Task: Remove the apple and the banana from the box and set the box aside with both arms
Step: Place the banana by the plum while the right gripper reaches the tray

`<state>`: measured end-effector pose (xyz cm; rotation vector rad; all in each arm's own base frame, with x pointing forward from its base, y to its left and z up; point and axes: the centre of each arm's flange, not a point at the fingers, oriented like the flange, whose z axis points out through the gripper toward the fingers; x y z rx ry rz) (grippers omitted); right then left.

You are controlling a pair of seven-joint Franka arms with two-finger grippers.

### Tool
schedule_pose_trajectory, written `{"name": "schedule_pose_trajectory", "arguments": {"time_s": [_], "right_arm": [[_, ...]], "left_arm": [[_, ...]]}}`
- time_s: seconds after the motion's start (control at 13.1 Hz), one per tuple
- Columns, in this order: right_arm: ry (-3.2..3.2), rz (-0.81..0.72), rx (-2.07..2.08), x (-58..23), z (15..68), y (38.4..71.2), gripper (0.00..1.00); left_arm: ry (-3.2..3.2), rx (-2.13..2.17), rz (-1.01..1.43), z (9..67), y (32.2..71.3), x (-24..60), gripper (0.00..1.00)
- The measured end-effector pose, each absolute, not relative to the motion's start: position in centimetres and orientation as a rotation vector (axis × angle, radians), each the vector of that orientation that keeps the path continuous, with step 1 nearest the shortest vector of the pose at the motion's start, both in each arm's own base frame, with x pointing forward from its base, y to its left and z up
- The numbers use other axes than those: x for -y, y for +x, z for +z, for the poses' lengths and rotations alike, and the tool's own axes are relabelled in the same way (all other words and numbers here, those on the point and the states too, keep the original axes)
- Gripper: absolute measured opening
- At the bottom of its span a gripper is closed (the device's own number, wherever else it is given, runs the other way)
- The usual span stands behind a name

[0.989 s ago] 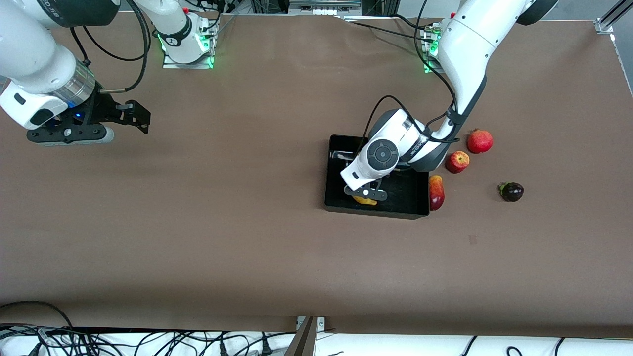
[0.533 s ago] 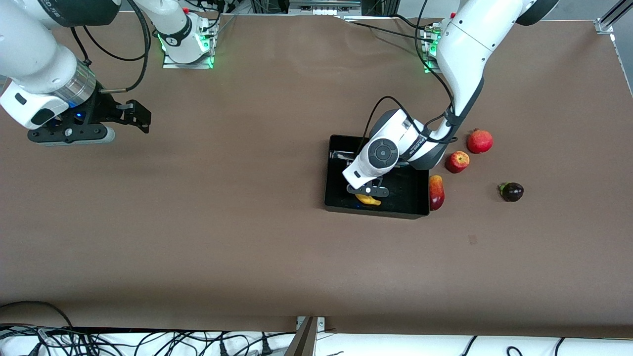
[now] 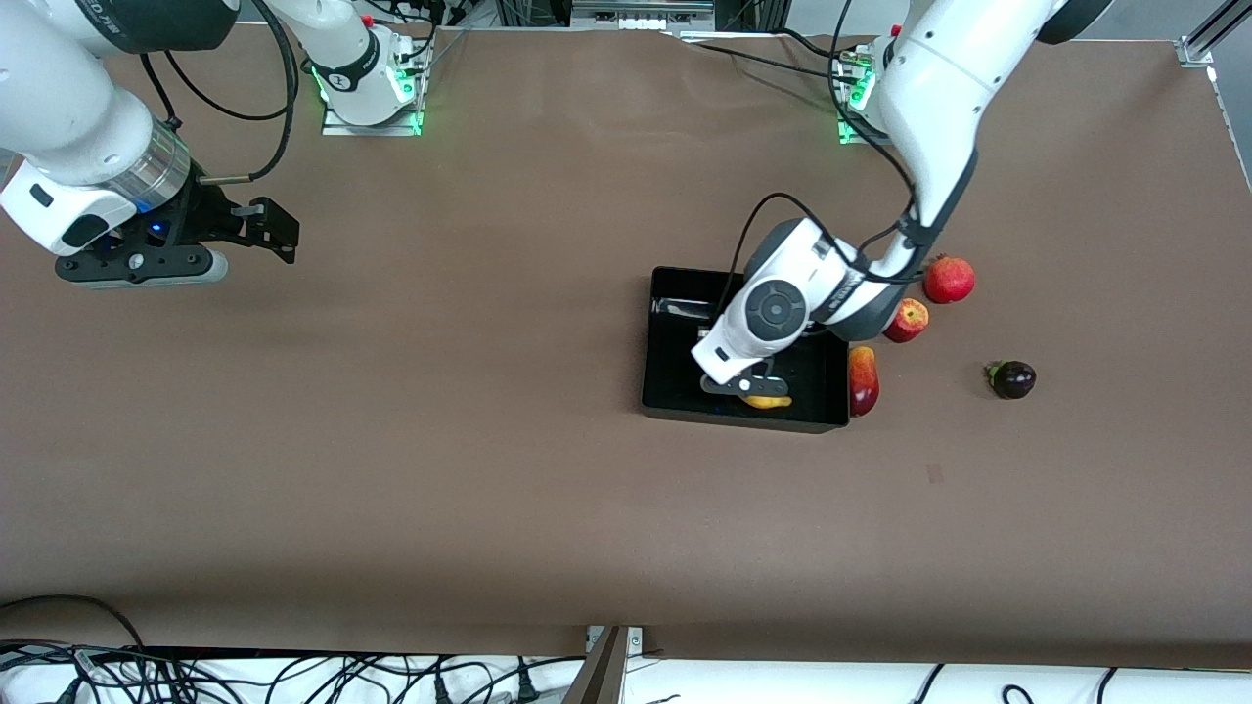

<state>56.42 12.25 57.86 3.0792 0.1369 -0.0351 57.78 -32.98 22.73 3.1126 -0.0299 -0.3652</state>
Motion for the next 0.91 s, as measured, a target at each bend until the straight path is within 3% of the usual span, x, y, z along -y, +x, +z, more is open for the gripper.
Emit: {"name": "schedule_pose_trajectory", "arguments": {"time_s": [0.23, 0.38, 0.61, 0.91], "right_arm": [[3.079, -0.035, -0.139, -12.3, 57.9, 56.4, 1.0], [3.079, -0.035, -0.143, -12.4, 57.9, 56.4, 1.0], [3.064, -0.12, -0.195, -14.4, 55.0, 56.7, 1.0], [3.098, -0.224, -0.265, -22.5, 48.0, 57.3, 1.0]], "left_arm": [[3.145, -0.051, -0.419, 31.4, 62.1, 28.0, 0.36], [3.174, -0.02, -0.432, 33.7, 64.6, 21.8, 0.36], [3.172, 0.121, -0.441, 31.0, 67.6, 10.4, 0.36], [3.07, 0.391, -0.359, 20.5, 66.7, 2.4, 0.36]]}}
